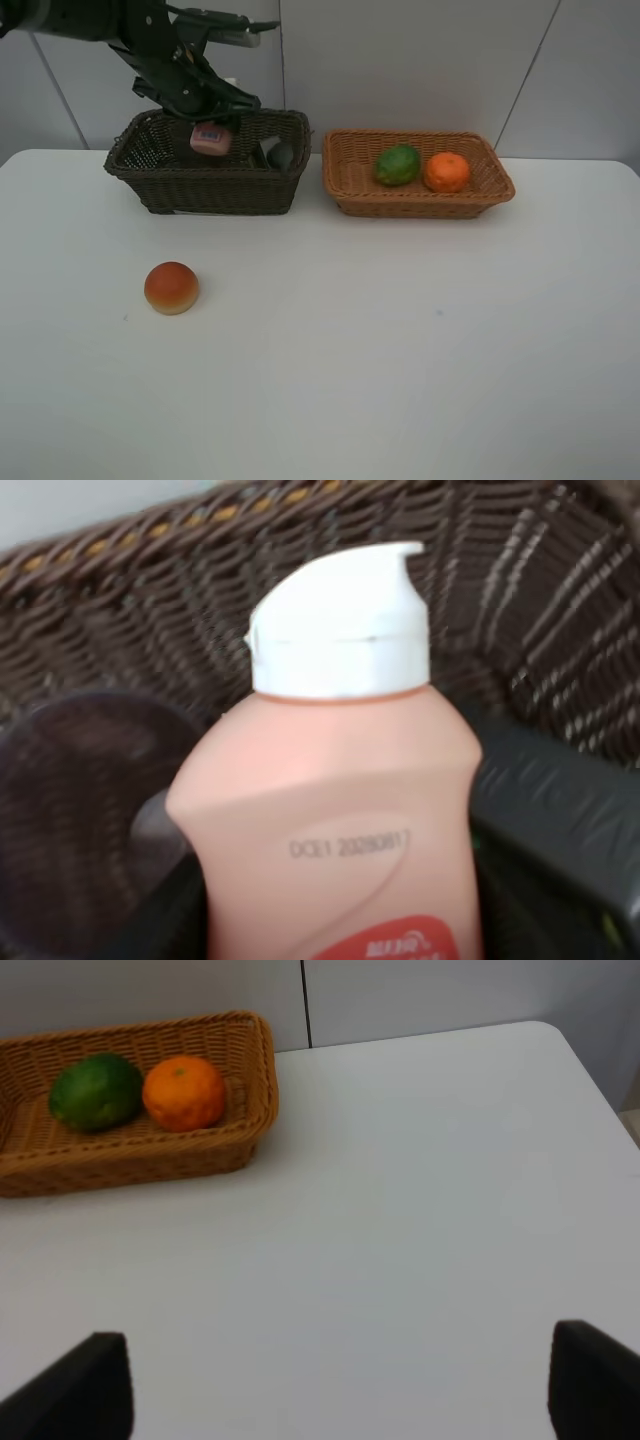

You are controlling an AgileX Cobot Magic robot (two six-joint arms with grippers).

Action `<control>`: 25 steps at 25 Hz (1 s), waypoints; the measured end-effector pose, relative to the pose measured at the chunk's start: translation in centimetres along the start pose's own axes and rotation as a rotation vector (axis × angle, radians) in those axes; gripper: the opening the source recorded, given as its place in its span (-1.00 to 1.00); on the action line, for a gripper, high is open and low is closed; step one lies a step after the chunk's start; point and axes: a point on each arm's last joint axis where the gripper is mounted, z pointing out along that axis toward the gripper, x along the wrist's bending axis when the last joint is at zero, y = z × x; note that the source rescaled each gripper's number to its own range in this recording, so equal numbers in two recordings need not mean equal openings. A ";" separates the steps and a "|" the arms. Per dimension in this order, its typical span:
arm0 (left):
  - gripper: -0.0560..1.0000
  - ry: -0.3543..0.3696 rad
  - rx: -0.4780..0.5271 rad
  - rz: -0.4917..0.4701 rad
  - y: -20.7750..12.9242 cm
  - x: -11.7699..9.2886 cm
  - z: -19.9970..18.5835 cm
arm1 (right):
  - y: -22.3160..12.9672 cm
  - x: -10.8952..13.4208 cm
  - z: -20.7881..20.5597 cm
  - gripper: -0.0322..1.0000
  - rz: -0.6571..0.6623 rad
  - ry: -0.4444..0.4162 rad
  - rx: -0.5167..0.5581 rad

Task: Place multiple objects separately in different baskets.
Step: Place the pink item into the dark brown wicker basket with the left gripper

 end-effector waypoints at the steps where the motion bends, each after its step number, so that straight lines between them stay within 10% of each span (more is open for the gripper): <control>1: 0.30 -0.008 -0.027 0.001 0.0 -0.1 0.1 | 0.0 0.0 0.0 0.66 0.000 0.000 0.000; 22: 0.31 -0.051 -0.128 0.027 -2.0 -0.5 2.2 | 0.0 0.0 0.0 0.66 0.000 0.000 0.000; 25: 0.63 -0.052 -0.126 0.028 -2.0 -0.6 2.2 | 0.0 0.0 0.0 0.66 0.000 0.000 0.000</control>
